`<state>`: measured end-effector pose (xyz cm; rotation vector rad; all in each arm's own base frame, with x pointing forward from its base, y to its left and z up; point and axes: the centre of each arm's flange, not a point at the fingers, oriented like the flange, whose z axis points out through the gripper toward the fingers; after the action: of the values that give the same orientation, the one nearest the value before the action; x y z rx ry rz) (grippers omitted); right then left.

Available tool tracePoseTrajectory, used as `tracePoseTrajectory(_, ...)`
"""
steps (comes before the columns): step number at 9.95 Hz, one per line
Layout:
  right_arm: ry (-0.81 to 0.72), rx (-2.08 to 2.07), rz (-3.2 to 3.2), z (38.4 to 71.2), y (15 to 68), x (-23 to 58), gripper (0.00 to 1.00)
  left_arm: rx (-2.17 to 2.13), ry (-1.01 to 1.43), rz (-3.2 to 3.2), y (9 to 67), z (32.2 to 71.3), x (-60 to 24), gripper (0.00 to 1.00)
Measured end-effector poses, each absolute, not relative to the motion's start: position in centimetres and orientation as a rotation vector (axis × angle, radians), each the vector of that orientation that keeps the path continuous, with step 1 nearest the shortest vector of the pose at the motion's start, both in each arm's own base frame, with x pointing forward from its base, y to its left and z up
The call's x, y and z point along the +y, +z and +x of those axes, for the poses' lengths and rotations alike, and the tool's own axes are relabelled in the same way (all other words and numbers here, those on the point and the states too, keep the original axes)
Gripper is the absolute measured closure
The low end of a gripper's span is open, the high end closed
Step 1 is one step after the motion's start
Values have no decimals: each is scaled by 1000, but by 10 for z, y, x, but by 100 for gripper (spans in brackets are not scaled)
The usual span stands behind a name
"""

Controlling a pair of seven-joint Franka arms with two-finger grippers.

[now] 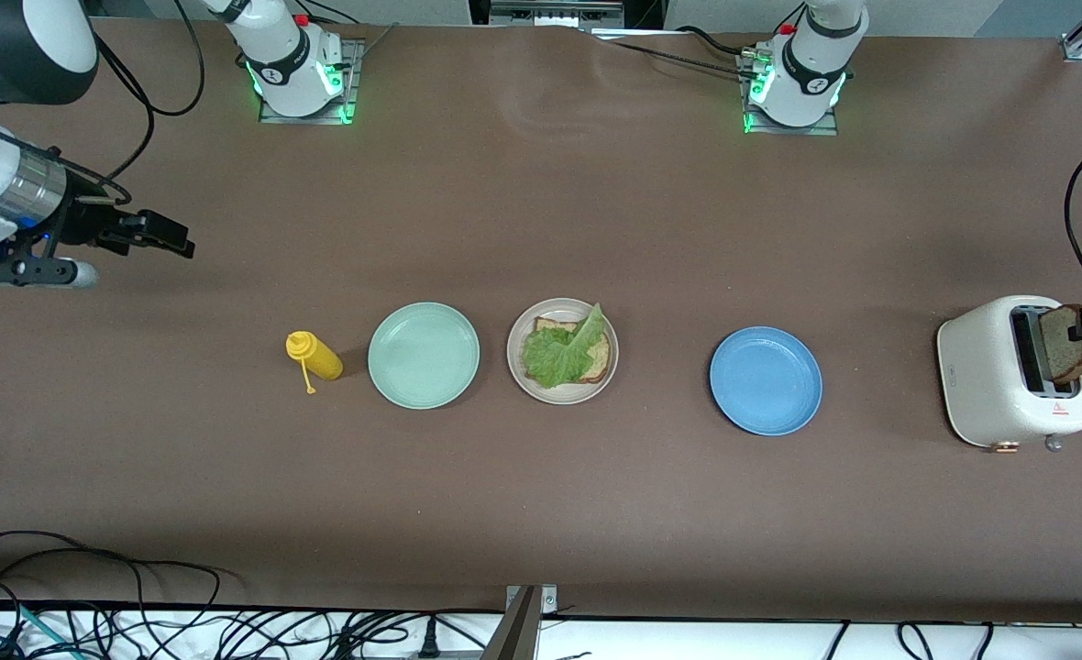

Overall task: Make sandwich on beige plate with both arms
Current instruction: 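Grasp the toast slice in the toaster with the left gripper, then lift the toast and carry it over the beige plate with the left gripper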

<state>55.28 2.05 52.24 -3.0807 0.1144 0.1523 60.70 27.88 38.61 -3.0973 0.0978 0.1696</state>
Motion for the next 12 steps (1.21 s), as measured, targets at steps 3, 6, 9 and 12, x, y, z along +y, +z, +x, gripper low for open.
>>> tracePoseTrajectory(3,153,169,-3104,540,542,12,0,105,190,-3099,427,601,269,88)
tracePoseTrajectory(6,165,231,-3095,539,542,-20,0,140,227,-3098,500,580,238,91)
tracePoseTrajectory(9,138,223,-3098,540,558,-34,0,290,286,-3128,541,583,153,91)
tracePoseTrajectory(12,172,216,-3098,535,576,-33,0,275,392,-3298,514,602,48,91)
